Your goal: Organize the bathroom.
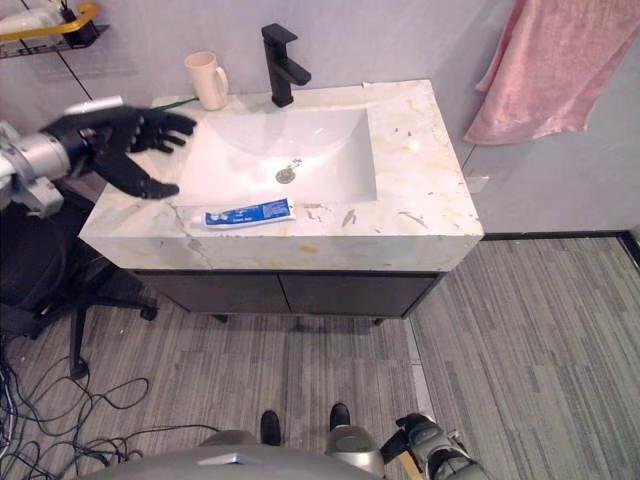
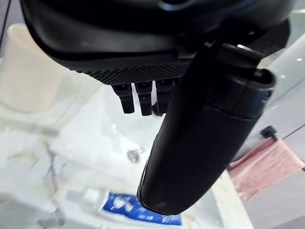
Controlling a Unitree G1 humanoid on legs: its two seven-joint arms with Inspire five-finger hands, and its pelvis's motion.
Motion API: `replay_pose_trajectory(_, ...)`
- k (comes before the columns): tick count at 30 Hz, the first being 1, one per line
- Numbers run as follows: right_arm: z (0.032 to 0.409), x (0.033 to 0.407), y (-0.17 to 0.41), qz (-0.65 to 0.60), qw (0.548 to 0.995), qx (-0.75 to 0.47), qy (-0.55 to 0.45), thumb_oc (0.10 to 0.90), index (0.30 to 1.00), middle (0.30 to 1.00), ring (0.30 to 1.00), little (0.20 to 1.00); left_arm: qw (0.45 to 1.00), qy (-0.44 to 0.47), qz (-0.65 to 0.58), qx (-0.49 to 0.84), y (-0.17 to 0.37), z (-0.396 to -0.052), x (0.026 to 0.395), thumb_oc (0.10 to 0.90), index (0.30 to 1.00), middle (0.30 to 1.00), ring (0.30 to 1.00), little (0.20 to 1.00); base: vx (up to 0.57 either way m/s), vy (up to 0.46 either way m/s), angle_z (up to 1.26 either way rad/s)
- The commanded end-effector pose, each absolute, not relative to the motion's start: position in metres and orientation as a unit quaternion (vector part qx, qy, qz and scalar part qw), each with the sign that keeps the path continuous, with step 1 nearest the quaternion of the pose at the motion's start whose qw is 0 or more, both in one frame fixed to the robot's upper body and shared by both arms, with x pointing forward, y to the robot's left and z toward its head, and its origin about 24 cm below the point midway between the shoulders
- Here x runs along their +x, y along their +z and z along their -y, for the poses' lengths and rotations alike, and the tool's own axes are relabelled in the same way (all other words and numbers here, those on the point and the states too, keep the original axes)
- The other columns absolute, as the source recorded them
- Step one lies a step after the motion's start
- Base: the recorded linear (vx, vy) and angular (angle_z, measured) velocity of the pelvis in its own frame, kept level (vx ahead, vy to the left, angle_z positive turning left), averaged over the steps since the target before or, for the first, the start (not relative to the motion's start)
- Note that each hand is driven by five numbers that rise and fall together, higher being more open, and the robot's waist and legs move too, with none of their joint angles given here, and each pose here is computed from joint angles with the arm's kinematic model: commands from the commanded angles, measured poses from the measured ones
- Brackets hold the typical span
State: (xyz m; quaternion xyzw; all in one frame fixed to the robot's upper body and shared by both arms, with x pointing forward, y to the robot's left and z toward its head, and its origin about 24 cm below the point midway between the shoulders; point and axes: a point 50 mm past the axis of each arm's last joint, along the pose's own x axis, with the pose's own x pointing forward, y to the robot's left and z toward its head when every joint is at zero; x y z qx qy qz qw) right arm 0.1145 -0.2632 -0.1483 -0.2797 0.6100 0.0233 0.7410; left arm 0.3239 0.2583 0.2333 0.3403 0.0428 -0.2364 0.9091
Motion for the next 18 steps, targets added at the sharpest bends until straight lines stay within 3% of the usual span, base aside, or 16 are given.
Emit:
replay_pose_trajectory(1,0.276,0.114,-0.145,-0.619,0.727,-0.295,0.009,0.8,0.9,0.9,0.9,0.9,0.92,-0.161,0.047,0.354,0.289,-0.28,0.319,0.8,0.9,0.9,0.9,0.9,0.0,0.0,0.0)
replay_pose_trajectory(18,0.298,0.11,-0.137,-0.624,0.716,-0.313,-0.018,0.8,0.9,0.9,0.9,0.9,0.93,-0.158,0.013,0.332,0.269,-0.278,0.332,0.8,0.9,0.9,0.9,0.9,-0.01,0.013,-0.02)
